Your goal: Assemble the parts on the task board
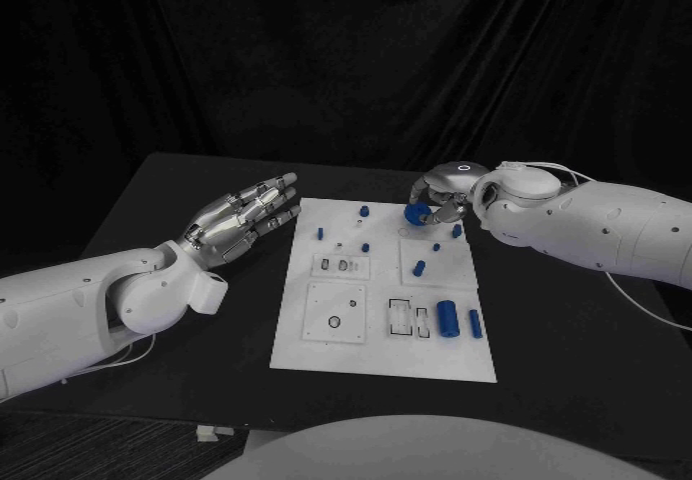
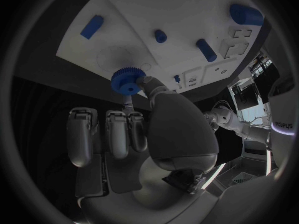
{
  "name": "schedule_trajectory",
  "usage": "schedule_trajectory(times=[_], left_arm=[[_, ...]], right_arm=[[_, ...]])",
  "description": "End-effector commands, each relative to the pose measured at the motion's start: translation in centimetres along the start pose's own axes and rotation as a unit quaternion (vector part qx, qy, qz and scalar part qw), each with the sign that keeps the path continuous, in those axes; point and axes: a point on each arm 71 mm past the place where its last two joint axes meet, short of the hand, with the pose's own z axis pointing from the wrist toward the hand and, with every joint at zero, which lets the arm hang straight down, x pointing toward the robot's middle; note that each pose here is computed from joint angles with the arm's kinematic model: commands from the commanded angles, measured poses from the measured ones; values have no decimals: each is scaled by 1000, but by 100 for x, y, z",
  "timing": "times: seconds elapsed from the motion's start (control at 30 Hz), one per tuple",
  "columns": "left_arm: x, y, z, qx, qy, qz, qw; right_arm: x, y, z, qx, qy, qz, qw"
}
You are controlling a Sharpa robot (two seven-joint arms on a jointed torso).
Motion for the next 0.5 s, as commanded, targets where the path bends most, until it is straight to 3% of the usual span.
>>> schedule_trajectory(times=[0.03,0.5], left_arm=[[21,-3,4,3,7,-4,1000],[34,6,17,0,8,-5,1000]], right_arm=[[-94,88,35,-8,-12,-5,1000],[-202,574,294,-65,2,-8,998]])
